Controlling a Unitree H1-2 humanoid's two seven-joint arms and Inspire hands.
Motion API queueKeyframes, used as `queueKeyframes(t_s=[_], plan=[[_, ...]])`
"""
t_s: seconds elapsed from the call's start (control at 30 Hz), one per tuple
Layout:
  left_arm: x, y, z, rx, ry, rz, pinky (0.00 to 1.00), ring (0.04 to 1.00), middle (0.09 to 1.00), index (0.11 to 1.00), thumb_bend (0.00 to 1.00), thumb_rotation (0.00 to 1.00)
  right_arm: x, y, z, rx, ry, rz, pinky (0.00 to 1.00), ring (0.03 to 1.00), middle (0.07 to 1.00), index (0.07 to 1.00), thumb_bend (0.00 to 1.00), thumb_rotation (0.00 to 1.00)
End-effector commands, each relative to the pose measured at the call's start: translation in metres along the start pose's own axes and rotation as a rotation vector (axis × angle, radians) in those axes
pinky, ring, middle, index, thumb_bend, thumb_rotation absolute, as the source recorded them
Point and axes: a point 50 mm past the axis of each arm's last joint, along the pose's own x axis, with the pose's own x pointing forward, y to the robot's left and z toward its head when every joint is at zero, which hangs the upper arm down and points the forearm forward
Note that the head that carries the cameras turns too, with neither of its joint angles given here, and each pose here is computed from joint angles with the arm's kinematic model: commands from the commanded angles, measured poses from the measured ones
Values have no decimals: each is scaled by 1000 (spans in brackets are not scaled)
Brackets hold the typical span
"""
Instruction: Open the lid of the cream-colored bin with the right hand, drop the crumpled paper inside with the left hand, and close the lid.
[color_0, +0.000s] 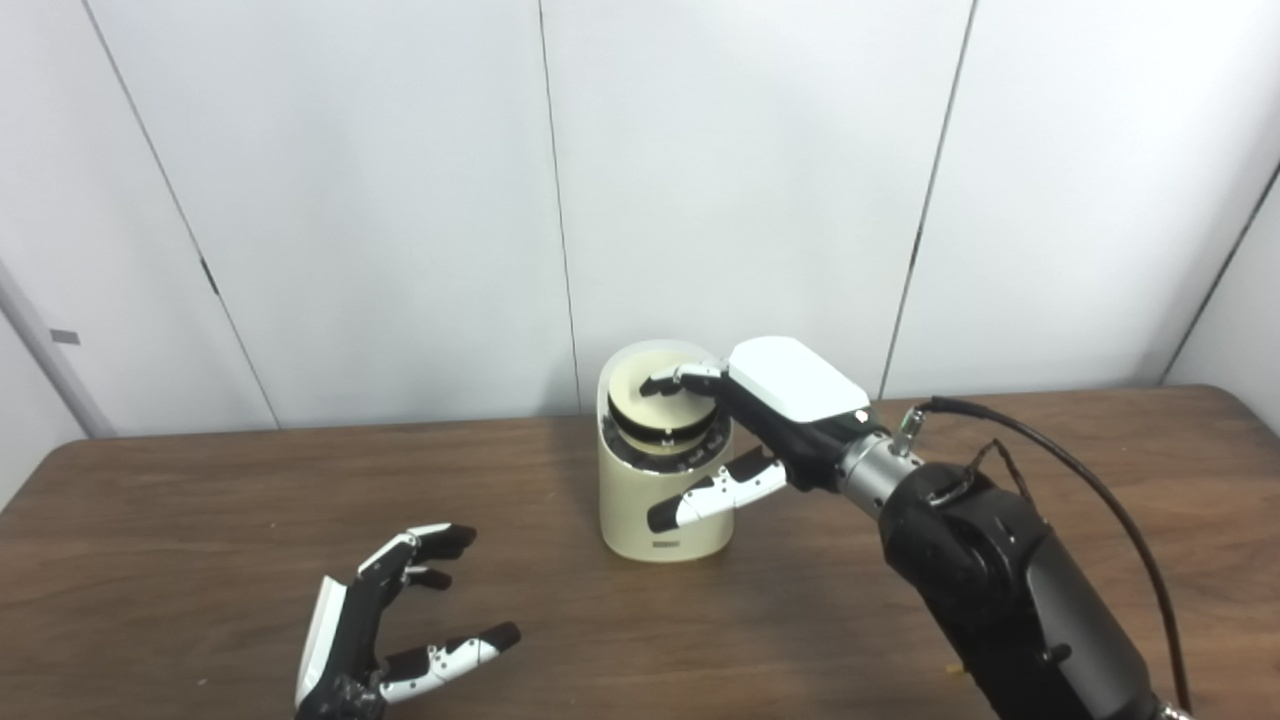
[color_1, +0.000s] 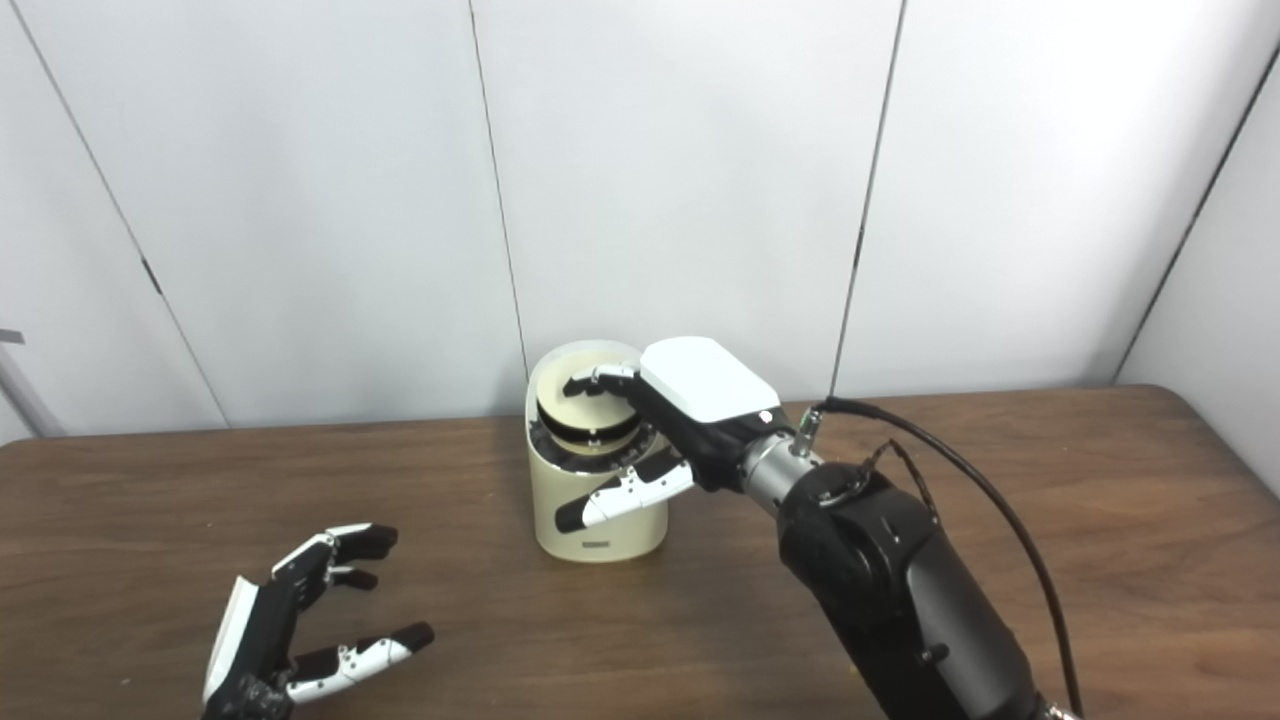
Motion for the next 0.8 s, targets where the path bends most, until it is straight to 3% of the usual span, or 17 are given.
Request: queueKeyframes(t_s=[0.0,0.77], plan=[[8,7,13,5,-58,13,626,723,715,684,948,240,1,-16,4,-13,-14,-60,784,795,801,794,1000,772],[8,8,15,11,-64,9,620,720,717,684,948,244,-2,-6,2,-3,-10,-37,790,802,805,804,1000,773]])
